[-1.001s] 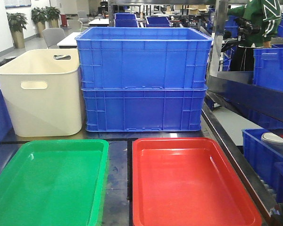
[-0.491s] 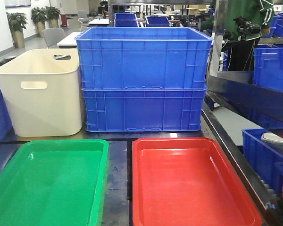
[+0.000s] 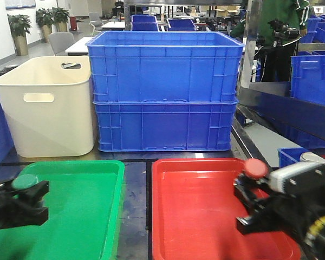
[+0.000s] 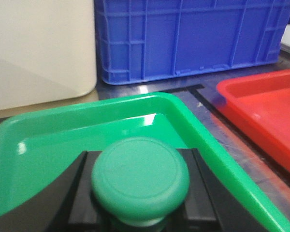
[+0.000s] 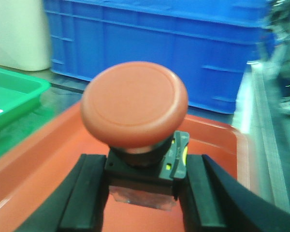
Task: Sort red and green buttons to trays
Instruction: 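Lower the green button into the green tray and the red into the red tray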
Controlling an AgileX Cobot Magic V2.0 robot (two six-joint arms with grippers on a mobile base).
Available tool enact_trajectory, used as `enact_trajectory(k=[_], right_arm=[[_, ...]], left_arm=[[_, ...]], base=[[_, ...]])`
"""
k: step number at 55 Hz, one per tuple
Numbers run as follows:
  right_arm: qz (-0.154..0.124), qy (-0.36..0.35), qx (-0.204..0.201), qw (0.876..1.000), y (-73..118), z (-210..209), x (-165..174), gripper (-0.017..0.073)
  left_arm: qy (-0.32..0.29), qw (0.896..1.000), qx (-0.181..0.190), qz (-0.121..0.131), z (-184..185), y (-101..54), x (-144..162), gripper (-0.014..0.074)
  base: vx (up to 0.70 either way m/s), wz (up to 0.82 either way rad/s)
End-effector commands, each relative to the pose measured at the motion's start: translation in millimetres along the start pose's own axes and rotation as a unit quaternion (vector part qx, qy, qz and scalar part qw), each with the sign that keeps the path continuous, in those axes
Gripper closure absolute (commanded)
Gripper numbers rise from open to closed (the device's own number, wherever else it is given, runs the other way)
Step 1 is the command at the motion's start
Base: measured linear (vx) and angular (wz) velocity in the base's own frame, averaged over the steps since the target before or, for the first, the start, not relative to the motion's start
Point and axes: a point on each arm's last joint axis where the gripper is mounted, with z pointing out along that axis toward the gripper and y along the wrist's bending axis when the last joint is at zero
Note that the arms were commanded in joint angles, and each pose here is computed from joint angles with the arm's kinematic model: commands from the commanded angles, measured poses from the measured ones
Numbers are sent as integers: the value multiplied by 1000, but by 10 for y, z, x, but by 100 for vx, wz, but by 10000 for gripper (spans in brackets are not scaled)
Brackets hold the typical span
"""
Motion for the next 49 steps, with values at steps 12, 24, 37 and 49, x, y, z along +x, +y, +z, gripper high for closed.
enact_trajectory(k=[12, 24, 37, 49], right_arm=[[3, -44, -38, 998, -65, 562, -57, 498], [4, -35, -37, 999, -67, 569, -30, 250], [3, -32, -38, 999, -66, 570, -25, -6], [27, -39, -38, 998, -64, 539, -83, -29]], left_arm=[[-29, 997, 67, 32, 546, -26, 9, 519], [-20, 997, 71, 22, 585, -24, 69, 297], [-19, 997, 71, -2, 583, -24, 67, 99], [-23, 998, 64, 3, 519, -24, -9, 87]], base=[[0, 0], [0, 0], [0, 0], [0, 0]])
